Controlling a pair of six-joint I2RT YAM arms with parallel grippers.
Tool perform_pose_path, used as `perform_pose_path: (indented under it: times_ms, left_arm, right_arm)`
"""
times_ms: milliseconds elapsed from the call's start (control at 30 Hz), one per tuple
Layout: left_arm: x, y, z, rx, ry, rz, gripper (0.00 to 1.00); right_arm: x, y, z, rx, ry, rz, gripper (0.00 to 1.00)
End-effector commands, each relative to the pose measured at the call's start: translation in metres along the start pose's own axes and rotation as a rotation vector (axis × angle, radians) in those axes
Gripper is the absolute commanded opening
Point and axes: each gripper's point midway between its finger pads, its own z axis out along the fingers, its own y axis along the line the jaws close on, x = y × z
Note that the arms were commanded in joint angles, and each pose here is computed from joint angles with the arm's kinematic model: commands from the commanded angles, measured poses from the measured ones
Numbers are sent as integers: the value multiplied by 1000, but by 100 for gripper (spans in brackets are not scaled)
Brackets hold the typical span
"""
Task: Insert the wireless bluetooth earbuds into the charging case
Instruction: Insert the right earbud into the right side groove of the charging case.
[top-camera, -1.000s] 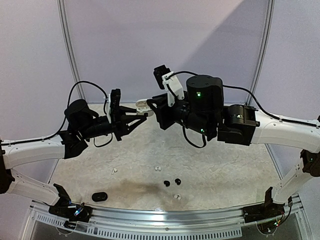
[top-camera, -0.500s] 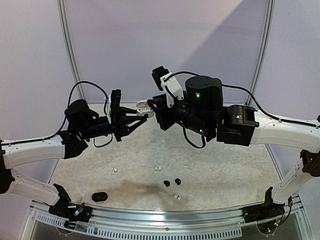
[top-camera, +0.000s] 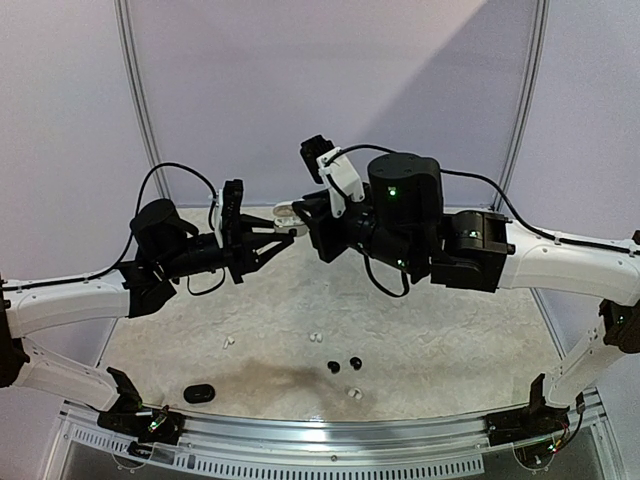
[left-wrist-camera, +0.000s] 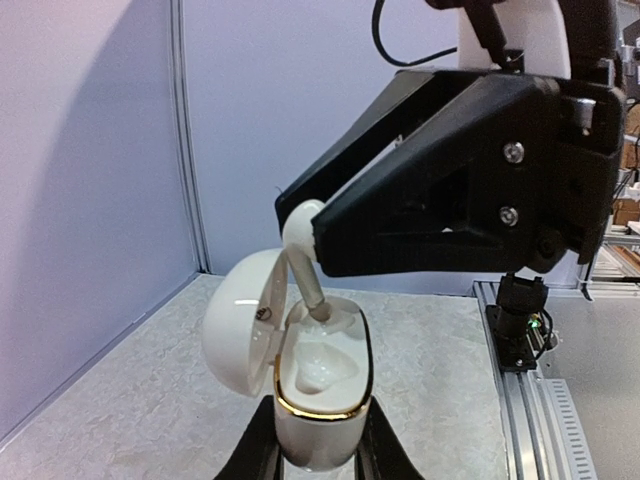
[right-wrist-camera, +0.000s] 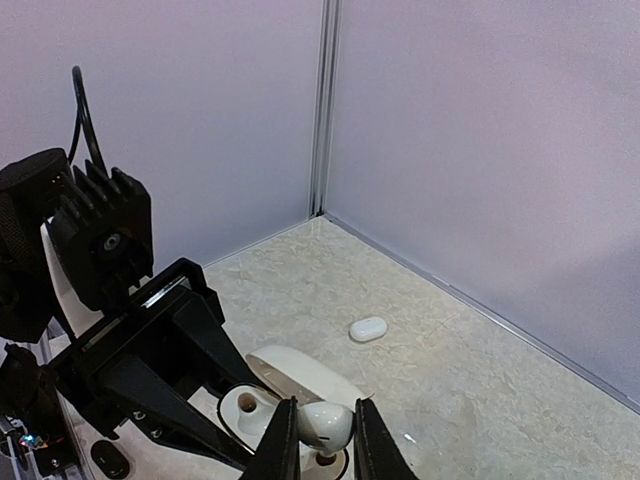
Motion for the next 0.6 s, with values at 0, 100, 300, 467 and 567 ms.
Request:
perform_pose_path:
  times_ms: [0, 100, 300, 467, 567]
  left_arm:
    - [-19, -4, 1, -2, -65, 37, 0]
    - [-20, -3, 1, -4, -67, 37, 0]
    - [-20, -3, 1, -5, -72, 42, 0]
    - [-22, -3, 1, -8, -79, 44, 0]
    - [-23, -3, 1, -11, -83, 45, 0]
  right_arm:
    - [37, 7, 10, -8, 118, -55, 0]
    - [39, 6, 10, -4, 123, -60, 0]
    - [41, 4, 10, 4, 130, -74, 1]
    - [41, 9, 11, -20, 136, -93, 3]
    - [46, 12, 12, -20, 160, -139, 4]
